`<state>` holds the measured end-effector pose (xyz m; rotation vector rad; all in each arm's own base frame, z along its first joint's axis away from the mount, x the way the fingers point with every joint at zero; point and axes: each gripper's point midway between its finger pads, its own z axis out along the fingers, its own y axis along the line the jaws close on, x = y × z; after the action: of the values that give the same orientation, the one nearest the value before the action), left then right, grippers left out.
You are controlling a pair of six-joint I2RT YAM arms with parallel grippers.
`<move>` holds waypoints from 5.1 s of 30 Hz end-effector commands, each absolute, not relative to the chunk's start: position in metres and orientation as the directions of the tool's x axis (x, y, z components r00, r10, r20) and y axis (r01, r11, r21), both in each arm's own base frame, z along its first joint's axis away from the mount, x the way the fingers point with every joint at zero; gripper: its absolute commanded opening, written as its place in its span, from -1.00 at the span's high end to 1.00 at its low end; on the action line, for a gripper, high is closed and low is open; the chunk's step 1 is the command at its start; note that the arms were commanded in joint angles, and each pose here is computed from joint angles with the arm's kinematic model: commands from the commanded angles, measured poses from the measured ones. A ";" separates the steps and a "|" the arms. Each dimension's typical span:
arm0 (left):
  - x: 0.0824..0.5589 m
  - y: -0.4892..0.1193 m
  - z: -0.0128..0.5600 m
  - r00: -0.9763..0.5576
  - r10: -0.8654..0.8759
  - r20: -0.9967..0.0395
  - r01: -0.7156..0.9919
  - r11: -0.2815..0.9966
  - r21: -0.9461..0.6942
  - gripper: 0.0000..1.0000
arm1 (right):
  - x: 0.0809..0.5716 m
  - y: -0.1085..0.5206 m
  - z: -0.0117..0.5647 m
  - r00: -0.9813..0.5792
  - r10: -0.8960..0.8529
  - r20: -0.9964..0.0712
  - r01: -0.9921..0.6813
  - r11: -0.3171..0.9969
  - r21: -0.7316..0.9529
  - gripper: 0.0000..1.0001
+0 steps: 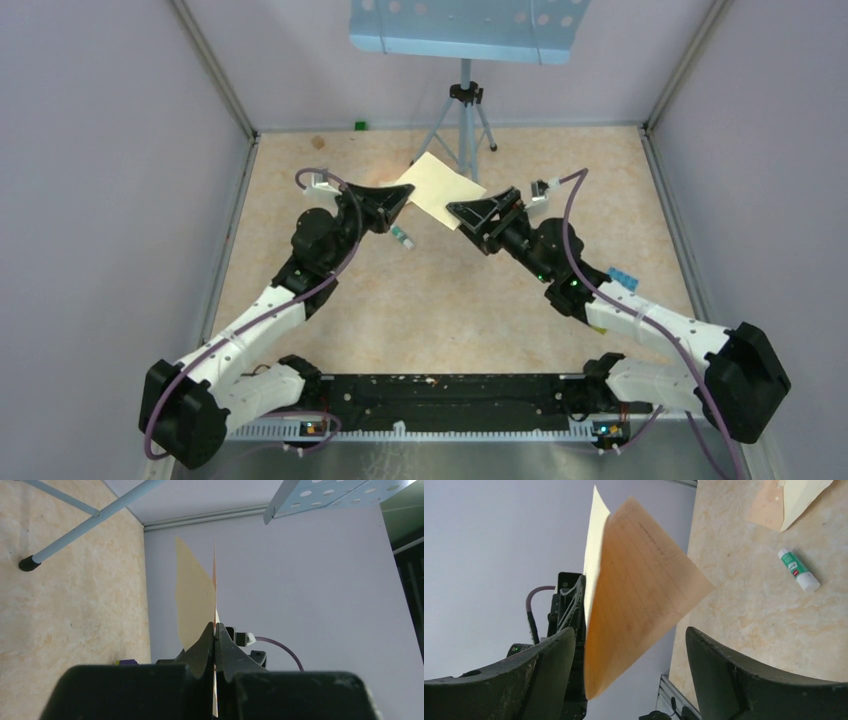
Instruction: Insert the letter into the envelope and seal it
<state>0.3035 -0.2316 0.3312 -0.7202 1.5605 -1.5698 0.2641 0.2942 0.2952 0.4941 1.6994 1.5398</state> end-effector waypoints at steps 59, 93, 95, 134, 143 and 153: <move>0.260 -0.243 0.381 -0.554 -0.403 -0.728 0.660 0.321 -0.680 -0.54 | 0.219 0.278 0.387 -0.514 0.359 -0.779 -0.715 0.322 0.620 1.00; 0.221 -0.286 0.392 -0.659 -0.356 -0.662 0.703 0.020 -0.711 0.17 | 0.210 0.308 0.371 -0.641 0.279 -0.715 -0.719 0.108 0.687 1.00; 0.219 -0.285 0.391 -0.664 -0.355 -0.657 0.700 0.013 -0.714 0.23 | 0.209 0.308 0.370 -0.647 0.278 -0.709 -0.716 0.097 0.691 1.00; 0.220 -0.287 0.411 -0.620 -0.340 -0.707 0.747 0.020 -0.664 1.00 | 0.199 0.296 0.368 -0.660 0.254 -0.707 -0.719 0.059 0.693 -0.45; 0.228 -0.291 0.396 -0.615 -0.337 -0.713 0.740 0.066 -0.669 1.00 | 0.204 0.302 0.370 -0.681 0.285 -0.675 -0.700 0.019 0.714 -0.01; 0.247 -0.290 0.379 -0.602 -0.359 -0.713 0.710 0.167 -0.684 0.72 | 0.219 0.299 0.351 -0.672 0.281 -0.686 -0.673 0.155 0.723 1.00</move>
<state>0.2374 -0.2932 0.3701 0.3639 1.6249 -1.6667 0.2114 0.3001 0.3430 -0.3792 1.6962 1.7150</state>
